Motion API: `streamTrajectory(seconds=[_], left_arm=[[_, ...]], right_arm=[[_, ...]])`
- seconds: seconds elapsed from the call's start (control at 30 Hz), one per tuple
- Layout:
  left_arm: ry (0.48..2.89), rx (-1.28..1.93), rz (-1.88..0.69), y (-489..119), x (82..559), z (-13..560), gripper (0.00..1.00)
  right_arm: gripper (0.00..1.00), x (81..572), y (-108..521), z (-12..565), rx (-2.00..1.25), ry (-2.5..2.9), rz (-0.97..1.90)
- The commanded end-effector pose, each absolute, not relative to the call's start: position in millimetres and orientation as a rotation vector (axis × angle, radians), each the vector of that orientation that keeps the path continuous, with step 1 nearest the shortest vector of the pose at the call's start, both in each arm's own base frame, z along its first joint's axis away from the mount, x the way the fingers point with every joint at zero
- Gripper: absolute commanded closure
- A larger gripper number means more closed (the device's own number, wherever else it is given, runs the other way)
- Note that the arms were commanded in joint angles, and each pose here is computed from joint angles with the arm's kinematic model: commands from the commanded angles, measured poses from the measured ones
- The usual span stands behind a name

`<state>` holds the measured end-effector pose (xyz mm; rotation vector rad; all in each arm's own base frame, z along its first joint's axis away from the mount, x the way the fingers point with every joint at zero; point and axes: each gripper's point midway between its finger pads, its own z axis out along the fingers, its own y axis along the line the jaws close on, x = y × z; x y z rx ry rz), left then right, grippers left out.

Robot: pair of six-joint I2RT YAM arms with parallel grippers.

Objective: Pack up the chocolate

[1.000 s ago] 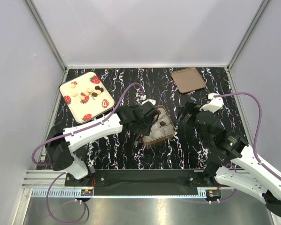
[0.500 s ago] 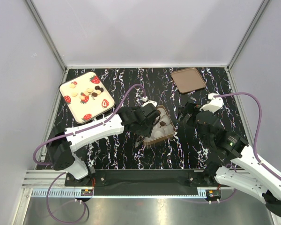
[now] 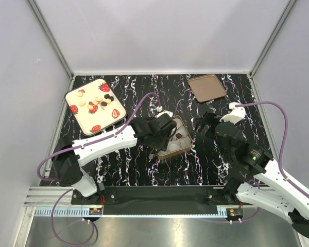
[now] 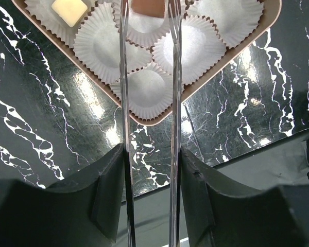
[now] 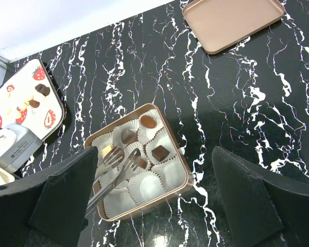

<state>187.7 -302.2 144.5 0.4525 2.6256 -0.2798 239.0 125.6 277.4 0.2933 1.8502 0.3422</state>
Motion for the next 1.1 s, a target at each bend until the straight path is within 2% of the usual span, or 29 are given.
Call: streamTrajectory(seconds=[0.0, 0.17, 0.33, 0.43, 0.6, 0.73, 0.87, 1.07], left_arm=[[2.582, 0.421, -0.274, -306, 196, 155, 0.52], [2.547, 0.41, -0.27, -308, 203, 173, 0.51], [2.45, 0.382, -0.159, -292, 230, 212, 0.48], [2.407, 0.302, -0.131, -266, 260, 238, 0.48], [2.371, 0.031, -0.072, -184, 315, 255, 0.48], [2.353, -0.15, -0.009, -126, 342, 247, 0.48], [2.415, -0.392, 0.072, -54, 353, 206, 0.47], [2.431, -0.61, 0.076, 0, 364, 165, 0.48]], right_arm=[[0.0, 240, 121, 291, 0.341, 1.813, 0.363], [0.0, 240, 120, 289, 0.343, 1.815, 0.361], [0.0, 238, 118, 291, 0.346, 1.812, 0.365], [0.0, 237, 118, 292, 0.346, 1.808, 0.375], [0.0, 235, 123, 289, 0.339, 1.822, 0.403], [0.0, 235, 124, 287, 0.341, 1.822, 0.411], [0.0, 236, 130, 285, 0.33, 1.822, 0.437], [0.0, 240, 137, 283, 0.294, 1.838, 0.426]])
